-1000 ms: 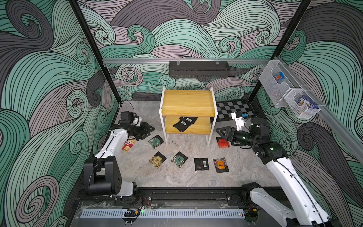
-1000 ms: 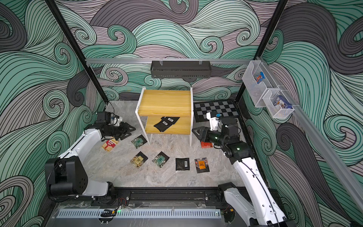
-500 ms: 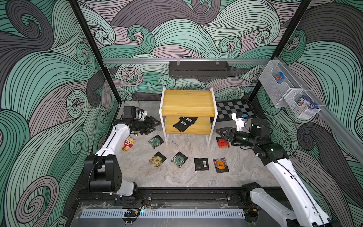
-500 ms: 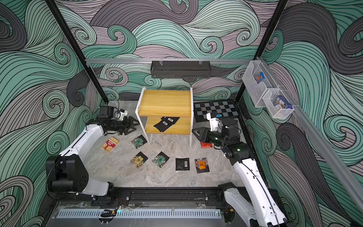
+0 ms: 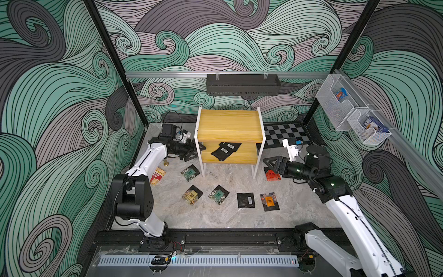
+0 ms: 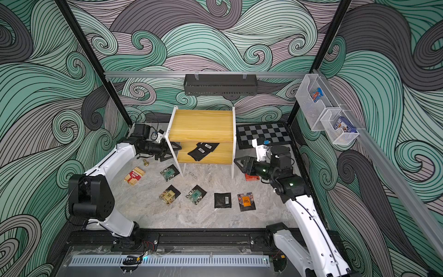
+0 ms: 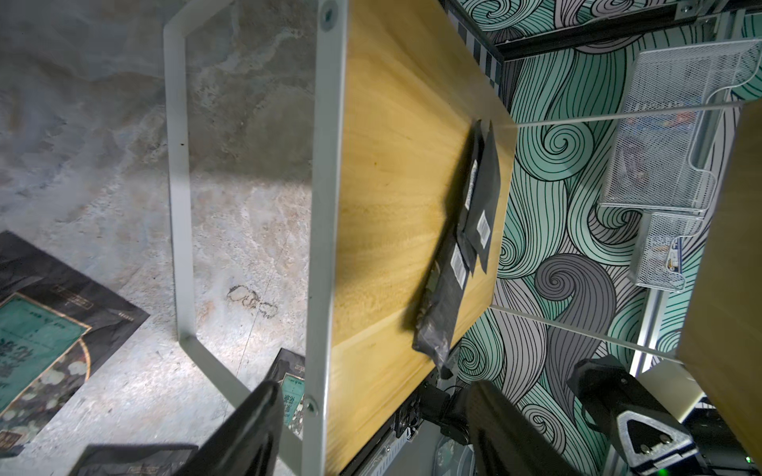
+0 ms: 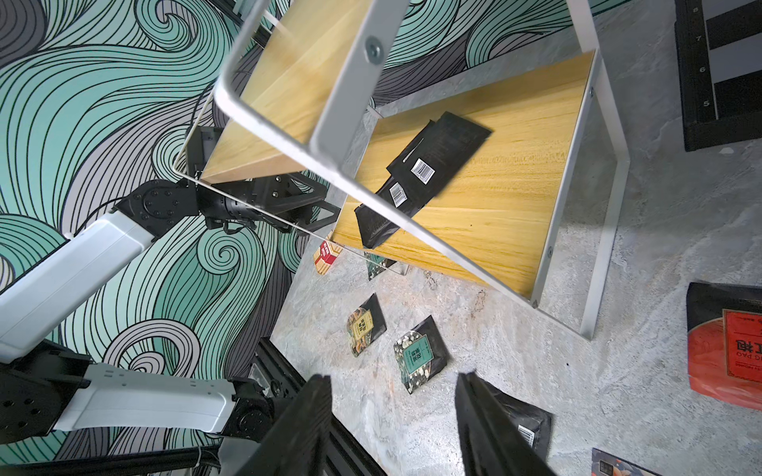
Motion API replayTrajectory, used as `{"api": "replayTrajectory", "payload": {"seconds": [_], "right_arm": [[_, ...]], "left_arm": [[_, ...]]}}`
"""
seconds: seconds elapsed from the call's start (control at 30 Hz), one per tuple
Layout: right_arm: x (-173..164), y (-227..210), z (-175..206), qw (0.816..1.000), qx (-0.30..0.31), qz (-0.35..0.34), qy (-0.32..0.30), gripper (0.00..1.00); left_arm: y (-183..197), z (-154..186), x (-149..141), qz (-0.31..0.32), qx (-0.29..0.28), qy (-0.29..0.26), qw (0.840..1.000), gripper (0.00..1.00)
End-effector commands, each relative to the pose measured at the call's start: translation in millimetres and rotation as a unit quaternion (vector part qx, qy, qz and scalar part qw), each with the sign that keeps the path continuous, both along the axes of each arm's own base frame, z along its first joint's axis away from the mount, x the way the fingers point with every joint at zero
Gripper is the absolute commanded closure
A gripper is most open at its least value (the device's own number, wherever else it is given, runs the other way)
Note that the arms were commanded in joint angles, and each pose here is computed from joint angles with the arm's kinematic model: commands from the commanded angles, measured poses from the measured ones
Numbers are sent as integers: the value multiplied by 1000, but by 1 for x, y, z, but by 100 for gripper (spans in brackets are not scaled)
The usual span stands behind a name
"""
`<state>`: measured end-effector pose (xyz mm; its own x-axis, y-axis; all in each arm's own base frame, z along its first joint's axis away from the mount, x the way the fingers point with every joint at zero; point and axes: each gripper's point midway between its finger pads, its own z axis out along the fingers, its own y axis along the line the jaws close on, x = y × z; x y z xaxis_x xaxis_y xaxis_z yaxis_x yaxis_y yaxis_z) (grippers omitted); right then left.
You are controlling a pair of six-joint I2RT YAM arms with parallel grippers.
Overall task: Remove the tea bags from the shelf
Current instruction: Pick up the tea bag from the shelf.
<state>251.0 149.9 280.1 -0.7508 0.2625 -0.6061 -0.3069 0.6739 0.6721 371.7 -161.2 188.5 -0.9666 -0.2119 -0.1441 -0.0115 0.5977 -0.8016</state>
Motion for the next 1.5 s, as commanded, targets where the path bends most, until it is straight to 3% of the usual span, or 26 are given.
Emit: {"api": "replayTrajectory", "payload": {"seconds": [0.0, 0.57, 0.77, 1.13, 1.47], "right_arm": [[-4, 1, -4, 1000, -1, 4, 4, 47], [-2, 2, -9, 1000, -5, 3, 11, 47], [-2, 2, -10, 1000, -6, 3, 12, 47], [-3, 0, -13, 1000, -8, -2, 12, 48], [-3, 0, -15, 1000, -9, -3, 14, 48]], "left_arm": [[-12, 2, -3, -33, -8, 3, 999, 26], [-47, -11, -9, -98, -26, 14, 995, 24], [-52, -23, -12, -110, -7, 30, 993, 24], [-38, -40, -8, -87, 52, 34, 994, 30], [-8, -43, -8, -48, 68, 36, 996, 37]]}}
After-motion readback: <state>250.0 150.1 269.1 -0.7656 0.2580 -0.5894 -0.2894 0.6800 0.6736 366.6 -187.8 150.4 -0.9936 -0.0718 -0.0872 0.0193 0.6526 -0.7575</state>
